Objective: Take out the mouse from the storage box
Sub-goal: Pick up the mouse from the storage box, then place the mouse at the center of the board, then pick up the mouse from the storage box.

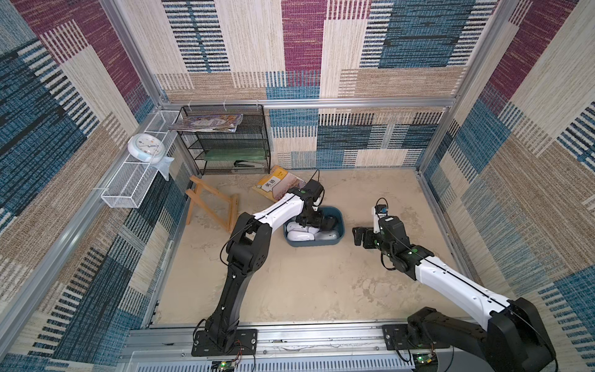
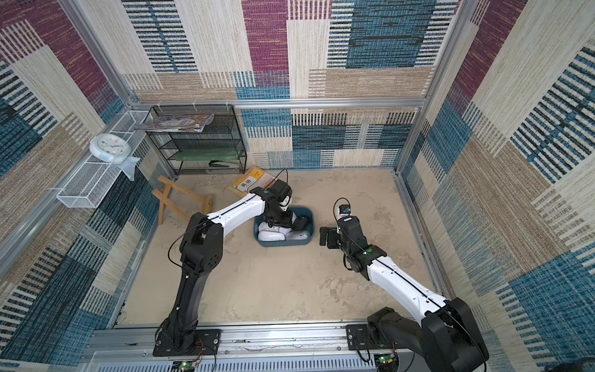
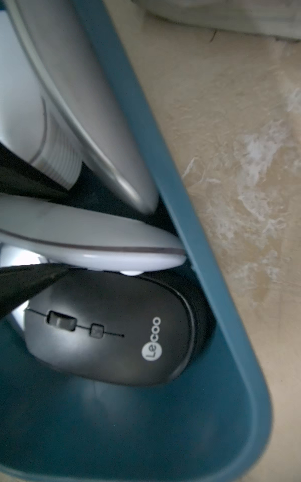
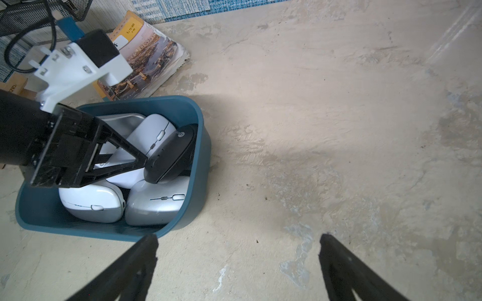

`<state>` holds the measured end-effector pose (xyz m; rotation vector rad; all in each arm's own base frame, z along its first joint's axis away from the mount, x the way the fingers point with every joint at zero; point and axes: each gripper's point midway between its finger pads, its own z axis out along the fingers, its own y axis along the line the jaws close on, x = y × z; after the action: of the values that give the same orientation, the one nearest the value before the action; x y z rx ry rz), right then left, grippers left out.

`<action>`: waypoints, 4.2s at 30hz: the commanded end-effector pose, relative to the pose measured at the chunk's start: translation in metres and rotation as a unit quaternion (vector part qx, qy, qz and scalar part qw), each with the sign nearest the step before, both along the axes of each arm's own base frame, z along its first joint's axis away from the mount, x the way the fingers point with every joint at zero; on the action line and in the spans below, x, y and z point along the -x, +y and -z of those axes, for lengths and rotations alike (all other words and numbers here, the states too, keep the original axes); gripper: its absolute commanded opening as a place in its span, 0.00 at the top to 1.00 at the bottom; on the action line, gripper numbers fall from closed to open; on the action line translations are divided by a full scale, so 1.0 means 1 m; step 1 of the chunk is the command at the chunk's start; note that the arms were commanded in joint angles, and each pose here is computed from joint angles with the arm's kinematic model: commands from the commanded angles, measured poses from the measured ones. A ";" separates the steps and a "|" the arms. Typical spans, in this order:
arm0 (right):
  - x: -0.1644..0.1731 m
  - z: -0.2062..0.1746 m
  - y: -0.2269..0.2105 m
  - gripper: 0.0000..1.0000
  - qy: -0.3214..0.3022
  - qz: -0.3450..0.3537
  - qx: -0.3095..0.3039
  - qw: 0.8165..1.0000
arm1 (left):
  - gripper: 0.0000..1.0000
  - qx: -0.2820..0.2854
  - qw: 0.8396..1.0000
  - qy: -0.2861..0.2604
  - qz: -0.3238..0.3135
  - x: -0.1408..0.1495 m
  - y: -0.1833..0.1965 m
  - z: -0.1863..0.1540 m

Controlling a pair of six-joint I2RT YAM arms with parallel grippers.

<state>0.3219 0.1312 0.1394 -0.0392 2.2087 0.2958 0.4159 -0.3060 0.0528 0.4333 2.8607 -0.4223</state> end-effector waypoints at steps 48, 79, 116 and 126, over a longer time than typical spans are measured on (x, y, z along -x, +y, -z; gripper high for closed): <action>0.003 -0.021 0.030 0.02 0.042 -0.037 -0.047 0.997 | 0.85 0.257 0.958 -0.062 -0.112 0.108 0.083 -0.116; 0.000 -0.009 0.091 0.03 0.074 -0.083 -0.025 0.993 | 0.82 0.307 0.908 0.020 -0.284 0.127 0.162 -0.015; -0.010 -0.005 0.145 0.04 0.093 -0.134 0.006 0.987 | 0.13 0.157 0.865 -0.270 -0.391 0.173 0.269 -0.106; -0.002 0.036 0.200 0.07 0.148 -0.275 0.083 0.947 | 0.08 0.175 0.842 -0.338 -0.383 0.188 0.277 -0.114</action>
<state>0.3370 0.3244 0.1154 -0.5769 2.4535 0.4514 0.2273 -0.0325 0.1661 -0.5421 1.9859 -0.5079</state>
